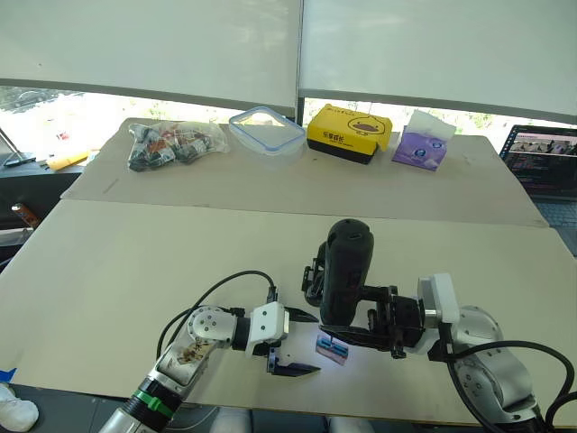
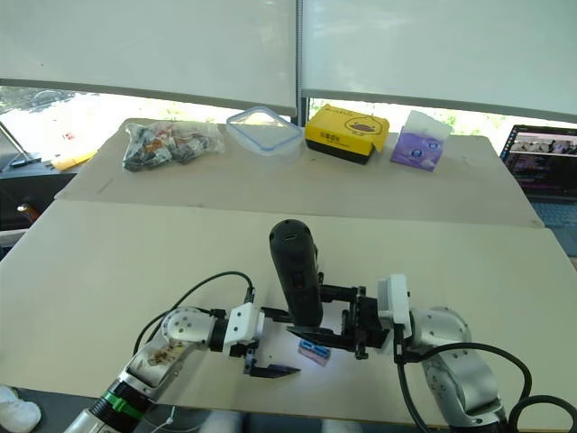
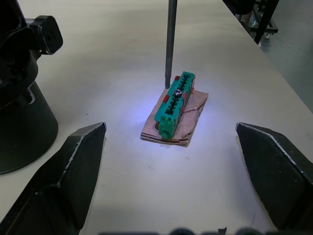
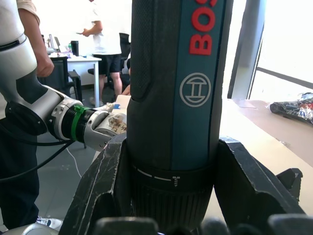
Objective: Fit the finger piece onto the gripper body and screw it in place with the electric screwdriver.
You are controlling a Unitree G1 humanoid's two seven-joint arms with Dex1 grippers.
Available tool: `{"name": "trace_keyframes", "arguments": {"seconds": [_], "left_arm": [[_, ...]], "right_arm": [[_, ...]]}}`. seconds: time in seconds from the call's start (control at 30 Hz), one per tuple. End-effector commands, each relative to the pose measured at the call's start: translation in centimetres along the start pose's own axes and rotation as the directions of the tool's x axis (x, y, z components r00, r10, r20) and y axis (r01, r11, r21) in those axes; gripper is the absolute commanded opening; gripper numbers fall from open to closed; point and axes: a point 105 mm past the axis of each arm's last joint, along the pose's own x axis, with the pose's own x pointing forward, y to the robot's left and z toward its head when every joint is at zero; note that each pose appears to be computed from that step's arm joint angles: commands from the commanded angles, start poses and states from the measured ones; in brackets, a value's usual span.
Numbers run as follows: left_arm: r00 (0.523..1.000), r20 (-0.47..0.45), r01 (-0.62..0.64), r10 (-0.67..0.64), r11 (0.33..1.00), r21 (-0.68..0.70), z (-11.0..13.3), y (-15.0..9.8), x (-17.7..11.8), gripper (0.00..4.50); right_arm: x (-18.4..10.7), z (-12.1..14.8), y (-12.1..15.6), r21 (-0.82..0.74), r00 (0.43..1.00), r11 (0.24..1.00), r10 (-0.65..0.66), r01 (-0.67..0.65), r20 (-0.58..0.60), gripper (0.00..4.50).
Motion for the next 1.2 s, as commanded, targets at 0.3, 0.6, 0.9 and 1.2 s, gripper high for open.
{"name": "trace_keyframes", "arguments": {"seconds": [0.3, 0.6, 0.9, 1.2], "left_arm": [[0.999, -0.036, 0.037, -0.039, 0.997, -0.061, -1.35, -1.53, 0.53, 4.48], [0.999, -0.037, 0.038, -0.040, 0.997, -0.067, -1.29, -1.48, 0.59, 4.48], [0.998, -0.038, 0.039, -0.042, 0.997, -0.072, -1.37, -1.46, 0.66, 4.48], [0.998, -0.041, 0.037, -0.040, 0.996, -0.076, -1.43, -1.45, 0.66, 4.48]], "right_arm": [[0.05, 1.71, 0.42, -0.063, 0.999, 0.998, 0.026, -0.023, 0.047, 1.96], [0.22, 1.58, 0.64, -0.055, 0.999, 0.998, 0.021, -0.018, 0.049, 1.96], [0.28, 1.45, 0.43, -0.056, 0.999, 0.998, 0.021, -0.018, 0.045, 1.96], [0.49, 1.39, 0.51, -0.053, 0.999, 0.998, 0.024, -0.022, 0.049, 1.96]]}}
